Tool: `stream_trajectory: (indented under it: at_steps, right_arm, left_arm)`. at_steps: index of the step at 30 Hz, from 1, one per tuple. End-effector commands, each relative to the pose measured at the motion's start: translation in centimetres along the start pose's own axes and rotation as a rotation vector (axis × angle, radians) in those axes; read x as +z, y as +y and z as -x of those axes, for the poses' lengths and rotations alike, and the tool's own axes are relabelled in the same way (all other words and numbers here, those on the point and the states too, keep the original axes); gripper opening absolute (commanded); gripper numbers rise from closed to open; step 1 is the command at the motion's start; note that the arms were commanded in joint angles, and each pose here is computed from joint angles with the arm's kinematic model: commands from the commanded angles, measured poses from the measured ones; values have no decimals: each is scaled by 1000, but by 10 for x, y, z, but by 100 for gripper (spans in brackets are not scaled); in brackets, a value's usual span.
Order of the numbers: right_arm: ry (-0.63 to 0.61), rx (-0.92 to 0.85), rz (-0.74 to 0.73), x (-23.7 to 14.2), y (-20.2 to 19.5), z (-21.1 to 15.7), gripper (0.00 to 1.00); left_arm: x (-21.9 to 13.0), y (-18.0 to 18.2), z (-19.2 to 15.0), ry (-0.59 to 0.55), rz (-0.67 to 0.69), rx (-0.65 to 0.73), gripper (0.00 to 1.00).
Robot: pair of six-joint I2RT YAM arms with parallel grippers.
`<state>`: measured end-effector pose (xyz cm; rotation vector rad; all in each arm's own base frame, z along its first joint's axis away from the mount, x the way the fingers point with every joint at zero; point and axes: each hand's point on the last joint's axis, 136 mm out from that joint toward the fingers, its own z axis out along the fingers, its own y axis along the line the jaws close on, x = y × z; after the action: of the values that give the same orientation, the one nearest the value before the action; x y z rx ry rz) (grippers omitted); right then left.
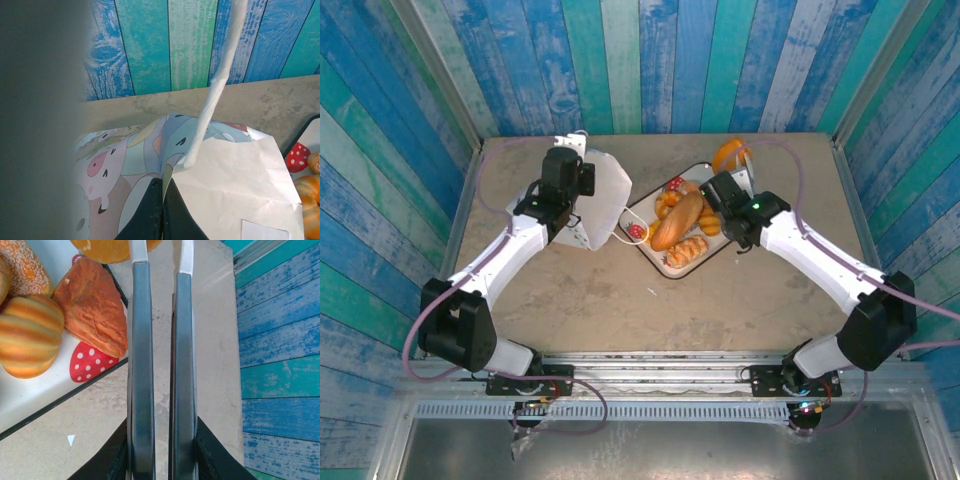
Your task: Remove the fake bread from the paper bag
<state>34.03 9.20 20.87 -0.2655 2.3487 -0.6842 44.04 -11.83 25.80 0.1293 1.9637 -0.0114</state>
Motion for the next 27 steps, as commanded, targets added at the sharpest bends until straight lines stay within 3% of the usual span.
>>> stream_trajectory:
  at_steps: [1, 16, 27]
  right_arm:
    - [-57, 43, -34, -1, -6, 25, 0]
    - [4, -72, -111, 33, 17, 22, 2]
    - [0, -125, -96, 27, 16, 5, 3]
  left_arm:
    - [0, -3, 14, -34, -22, -23, 0]
    - [1, -10, 14, -34, -59, -37, 0]
    - [2, -12, 15, -37, -69, -41, 0]
